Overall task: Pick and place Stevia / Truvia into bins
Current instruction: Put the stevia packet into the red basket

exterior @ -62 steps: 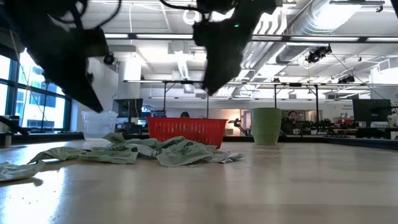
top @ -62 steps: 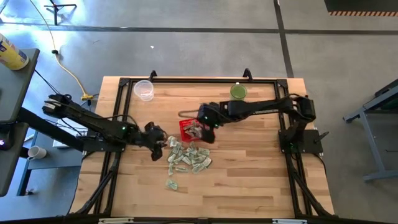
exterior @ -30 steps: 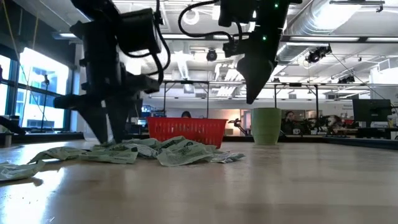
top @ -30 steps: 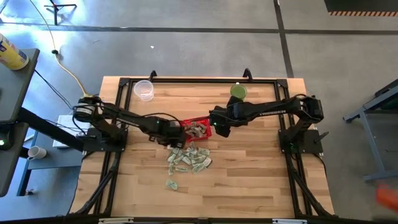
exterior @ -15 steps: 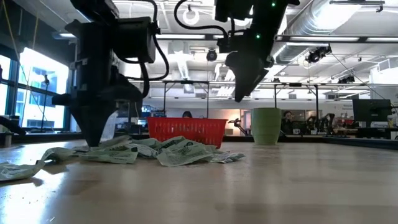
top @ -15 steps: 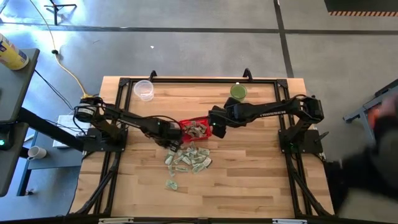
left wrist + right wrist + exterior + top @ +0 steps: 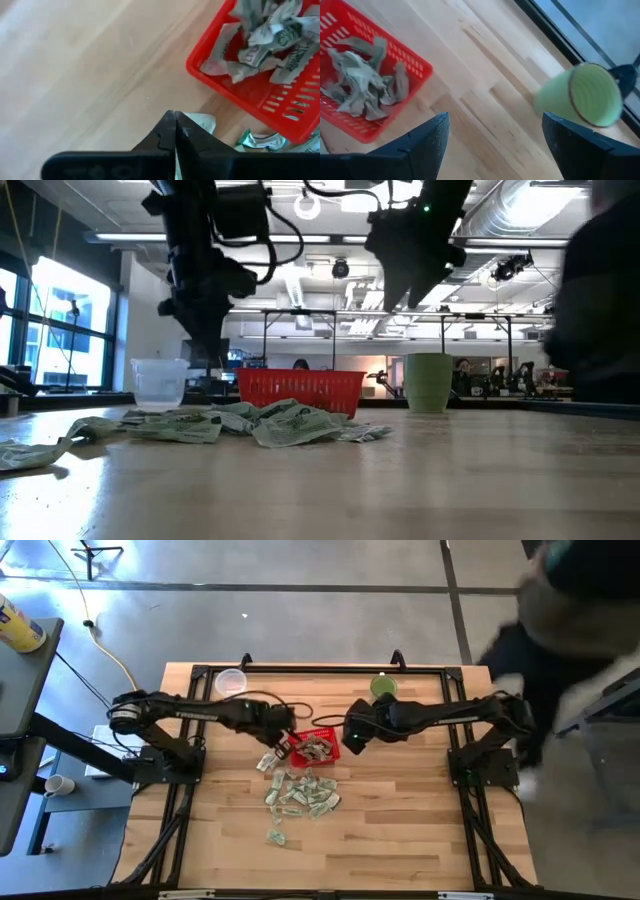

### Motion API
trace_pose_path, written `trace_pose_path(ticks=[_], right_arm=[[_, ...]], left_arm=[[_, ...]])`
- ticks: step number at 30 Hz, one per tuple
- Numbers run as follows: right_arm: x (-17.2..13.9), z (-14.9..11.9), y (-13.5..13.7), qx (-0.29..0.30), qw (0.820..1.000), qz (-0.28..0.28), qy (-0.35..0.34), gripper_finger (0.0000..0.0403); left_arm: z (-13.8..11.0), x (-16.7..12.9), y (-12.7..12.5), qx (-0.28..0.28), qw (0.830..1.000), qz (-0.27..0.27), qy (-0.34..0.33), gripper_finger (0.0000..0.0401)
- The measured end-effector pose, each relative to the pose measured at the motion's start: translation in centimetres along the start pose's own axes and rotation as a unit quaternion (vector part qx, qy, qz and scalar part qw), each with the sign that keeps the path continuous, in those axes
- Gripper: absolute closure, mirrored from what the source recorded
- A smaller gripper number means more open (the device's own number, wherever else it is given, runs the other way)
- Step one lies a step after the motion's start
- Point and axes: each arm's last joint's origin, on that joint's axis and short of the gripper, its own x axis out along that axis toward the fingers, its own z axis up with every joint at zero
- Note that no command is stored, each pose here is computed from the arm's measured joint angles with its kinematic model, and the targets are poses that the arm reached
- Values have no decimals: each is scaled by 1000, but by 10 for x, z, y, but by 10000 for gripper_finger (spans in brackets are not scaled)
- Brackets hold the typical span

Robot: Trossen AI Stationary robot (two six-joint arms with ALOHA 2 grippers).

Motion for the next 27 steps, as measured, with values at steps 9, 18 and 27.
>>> trace_pose_path(ticks=[9,18,27], right_arm=[[-2,-6,-5,-34,999,-15,25,94],[-1,-5,-5,-99,995,-20,22,94],[-2,-8,-9,-125,991,-41,33,94]], left_arm=[[-16,6,-21,63,995,-79,17,215],[-29,4,-25,146,988,-34,27,134],[-58,28,-36,199,979,-38,-34,181]])
